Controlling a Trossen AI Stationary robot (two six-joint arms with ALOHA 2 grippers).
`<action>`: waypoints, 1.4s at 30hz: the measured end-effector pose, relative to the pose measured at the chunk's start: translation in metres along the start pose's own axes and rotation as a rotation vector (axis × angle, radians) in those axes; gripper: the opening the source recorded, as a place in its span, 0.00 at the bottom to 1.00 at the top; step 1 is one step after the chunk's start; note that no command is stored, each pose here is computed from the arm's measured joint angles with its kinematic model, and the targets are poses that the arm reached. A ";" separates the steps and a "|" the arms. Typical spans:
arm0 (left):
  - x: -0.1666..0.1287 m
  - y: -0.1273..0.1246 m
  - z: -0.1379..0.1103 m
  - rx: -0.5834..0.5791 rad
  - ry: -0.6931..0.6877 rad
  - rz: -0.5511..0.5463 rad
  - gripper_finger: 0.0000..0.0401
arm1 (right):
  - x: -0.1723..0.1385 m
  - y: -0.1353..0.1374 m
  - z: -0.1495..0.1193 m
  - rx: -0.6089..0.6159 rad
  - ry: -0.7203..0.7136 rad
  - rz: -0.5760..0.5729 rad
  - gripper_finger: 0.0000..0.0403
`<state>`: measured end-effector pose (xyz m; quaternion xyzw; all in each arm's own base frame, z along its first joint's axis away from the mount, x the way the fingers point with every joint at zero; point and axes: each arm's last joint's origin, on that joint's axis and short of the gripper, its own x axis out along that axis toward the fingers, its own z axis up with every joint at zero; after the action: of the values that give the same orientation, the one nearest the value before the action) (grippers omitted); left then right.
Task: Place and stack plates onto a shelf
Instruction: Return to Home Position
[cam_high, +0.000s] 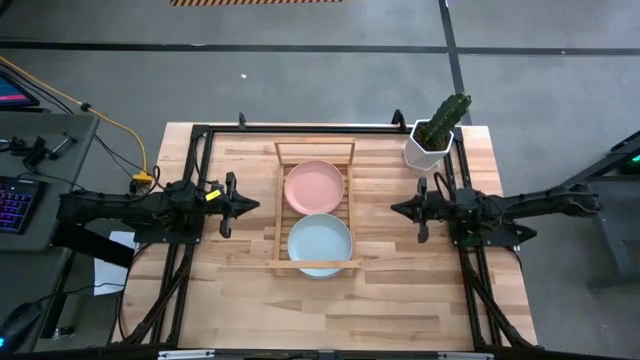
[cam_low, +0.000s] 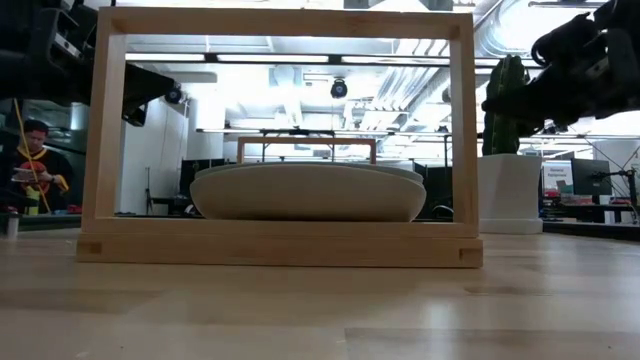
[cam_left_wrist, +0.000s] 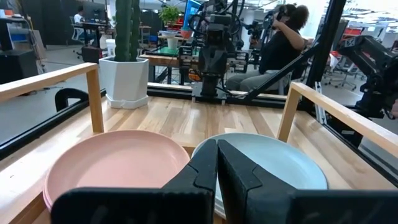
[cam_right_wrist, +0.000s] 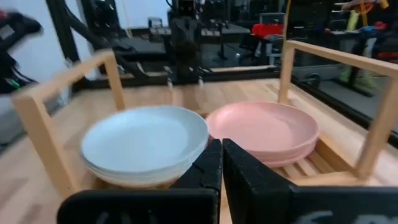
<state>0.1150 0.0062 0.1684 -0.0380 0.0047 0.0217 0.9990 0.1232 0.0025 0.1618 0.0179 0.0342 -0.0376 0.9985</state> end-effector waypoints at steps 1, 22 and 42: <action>0.000 0.000 0.000 0.000 0.000 0.000 0.01 | 0.000 0.001 -0.001 -0.026 0.011 -0.010 0.00; -0.004 -0.001 -0.019 0.004 0.200 0.014 0.01 | -0.001 0.004 -0.007 0.127 0.063 -0.004 0.00; -0.014 -0.002 -0.004 0.001 0.023 0.018 0.01 | -0.027 0.001 0.008 0.159 -0.129 0.030 0.00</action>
<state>0.1006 0.0036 0.1643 -0.0378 0.0165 0.0303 0.9987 0.0966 0.0050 0.1717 0.0952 -0.0334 -0.0264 0.9946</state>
